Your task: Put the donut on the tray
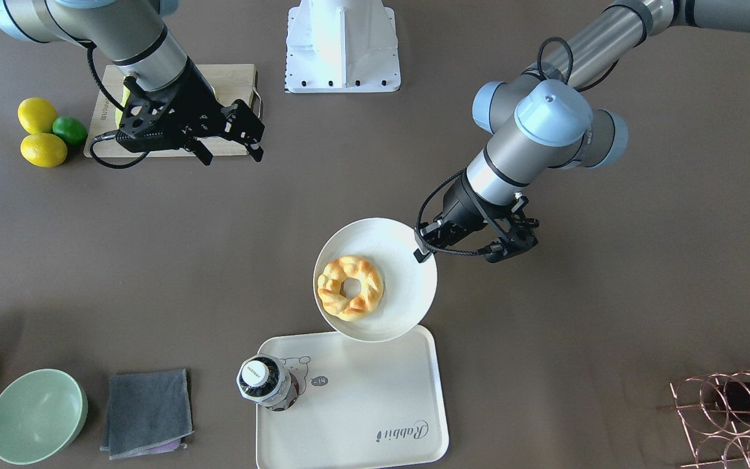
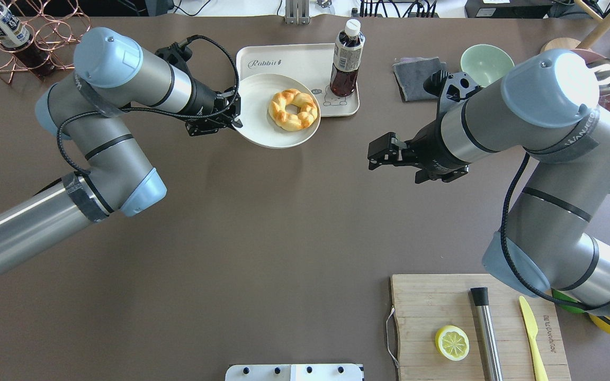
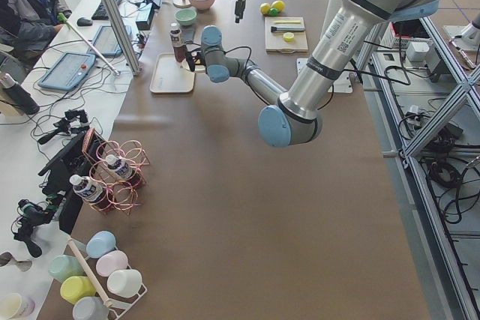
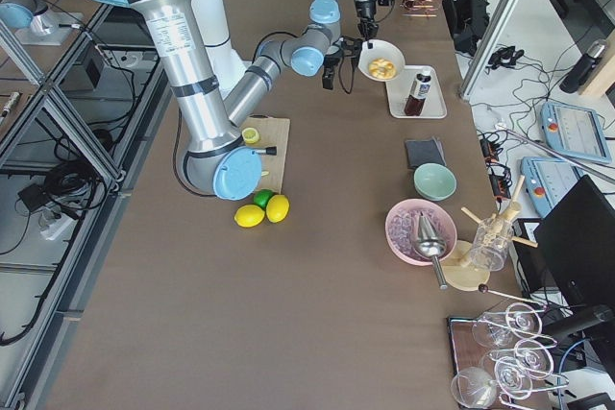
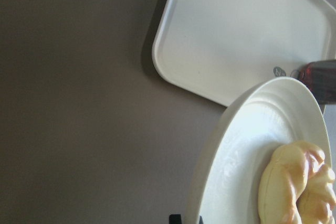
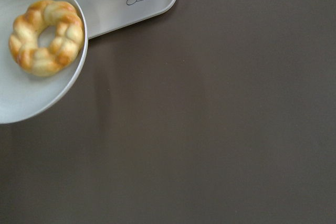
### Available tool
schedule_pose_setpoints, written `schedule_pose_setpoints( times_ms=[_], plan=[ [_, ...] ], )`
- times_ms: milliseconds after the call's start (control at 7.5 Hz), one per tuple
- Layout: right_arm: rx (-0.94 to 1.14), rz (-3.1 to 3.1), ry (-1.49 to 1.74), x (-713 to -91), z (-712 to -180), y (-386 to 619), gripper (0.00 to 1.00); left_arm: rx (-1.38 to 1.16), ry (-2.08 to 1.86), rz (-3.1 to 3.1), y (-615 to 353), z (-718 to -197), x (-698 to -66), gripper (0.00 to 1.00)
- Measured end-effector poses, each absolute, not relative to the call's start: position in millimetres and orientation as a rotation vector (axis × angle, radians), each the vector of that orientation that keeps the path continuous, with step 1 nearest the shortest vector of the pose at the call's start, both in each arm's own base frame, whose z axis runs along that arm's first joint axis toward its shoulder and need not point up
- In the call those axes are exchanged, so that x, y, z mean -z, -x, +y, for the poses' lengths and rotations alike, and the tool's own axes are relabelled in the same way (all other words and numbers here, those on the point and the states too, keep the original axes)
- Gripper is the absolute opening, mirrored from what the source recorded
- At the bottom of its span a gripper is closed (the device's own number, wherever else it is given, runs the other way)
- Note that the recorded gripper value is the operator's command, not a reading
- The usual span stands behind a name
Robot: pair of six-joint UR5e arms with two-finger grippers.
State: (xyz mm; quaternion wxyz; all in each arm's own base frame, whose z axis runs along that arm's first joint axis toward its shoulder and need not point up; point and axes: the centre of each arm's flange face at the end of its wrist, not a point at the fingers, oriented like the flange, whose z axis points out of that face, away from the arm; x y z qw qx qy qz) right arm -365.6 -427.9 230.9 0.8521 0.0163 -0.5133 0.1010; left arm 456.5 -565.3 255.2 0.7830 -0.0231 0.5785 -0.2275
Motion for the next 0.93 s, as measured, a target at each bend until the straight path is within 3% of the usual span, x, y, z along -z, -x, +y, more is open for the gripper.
schedule_pose_setpoints(
  times_ms=[400,933],
  plan=[
    [-0.173,-1.025,-0.068,-271,-432,343,1.00,0.742,0.001,1.249,-495,-633,-283,0.00],
    [-0.107,-0.955,-0.112,-315,-433,312,1.00,0.854,-0.029,1.221,-537,-660,-312,0.00]
  ],
)
